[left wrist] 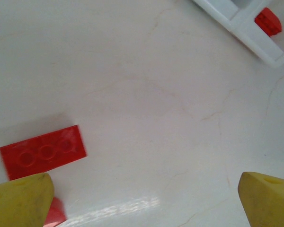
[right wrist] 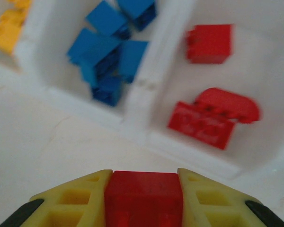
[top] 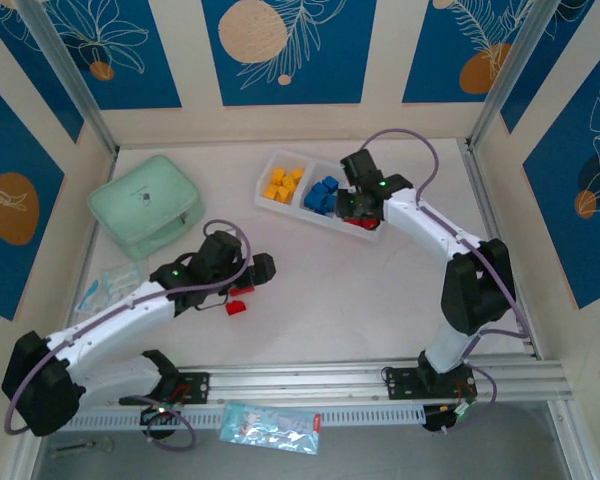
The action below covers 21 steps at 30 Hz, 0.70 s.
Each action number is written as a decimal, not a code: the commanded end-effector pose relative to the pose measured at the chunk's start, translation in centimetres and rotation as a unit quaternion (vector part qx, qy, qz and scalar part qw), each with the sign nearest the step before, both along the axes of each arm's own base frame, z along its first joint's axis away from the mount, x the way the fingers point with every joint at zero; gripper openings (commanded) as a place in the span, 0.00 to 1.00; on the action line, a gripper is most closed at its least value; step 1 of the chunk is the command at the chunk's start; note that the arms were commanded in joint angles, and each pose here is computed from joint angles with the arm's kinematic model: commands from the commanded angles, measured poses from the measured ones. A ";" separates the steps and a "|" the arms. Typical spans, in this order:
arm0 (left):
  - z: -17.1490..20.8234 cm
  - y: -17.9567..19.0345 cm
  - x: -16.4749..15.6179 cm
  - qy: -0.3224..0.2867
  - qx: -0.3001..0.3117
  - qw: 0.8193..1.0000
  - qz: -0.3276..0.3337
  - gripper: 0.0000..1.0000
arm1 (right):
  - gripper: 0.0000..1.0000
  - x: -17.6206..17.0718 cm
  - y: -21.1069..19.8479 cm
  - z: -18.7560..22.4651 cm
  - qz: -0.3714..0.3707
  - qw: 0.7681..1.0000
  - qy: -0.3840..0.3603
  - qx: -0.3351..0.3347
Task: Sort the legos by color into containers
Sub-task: Place the lego in the container.
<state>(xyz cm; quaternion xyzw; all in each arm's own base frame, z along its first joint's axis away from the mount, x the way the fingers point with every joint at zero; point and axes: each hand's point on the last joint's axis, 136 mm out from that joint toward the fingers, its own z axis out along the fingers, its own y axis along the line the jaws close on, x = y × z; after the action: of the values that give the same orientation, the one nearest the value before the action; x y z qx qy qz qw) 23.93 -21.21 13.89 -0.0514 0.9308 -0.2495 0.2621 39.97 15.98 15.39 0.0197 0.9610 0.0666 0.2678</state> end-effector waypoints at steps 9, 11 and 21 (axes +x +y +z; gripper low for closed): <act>1.5 -5.1 2.1 -0.019 -0.028 0.998 -0.050 0.99 | 0.32 6.4 -5.0 -2.9 -0.052 0.998 0.016 -0.030; 1.5 -5.2 2.3 -0.021 -0.025 0.998 -0.051 0.99 | 0.33 7.5 -5.7 -3.4 -0.058 0.997 0.019 -0.038; 1.9 -4.2 2.7 -0.035 0.001 0.998 -0.044 0.99 | 0.54 8.8 -5.6 -2.3 -0.043 0.999 0.012 -0.023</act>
<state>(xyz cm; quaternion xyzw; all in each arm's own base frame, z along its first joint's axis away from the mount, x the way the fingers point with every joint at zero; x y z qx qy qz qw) 26.21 -25.44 14.50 -0.0121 0.9267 -0.2664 0.2647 48.92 9.86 10.74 0.0670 0.9671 0.0153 0.2448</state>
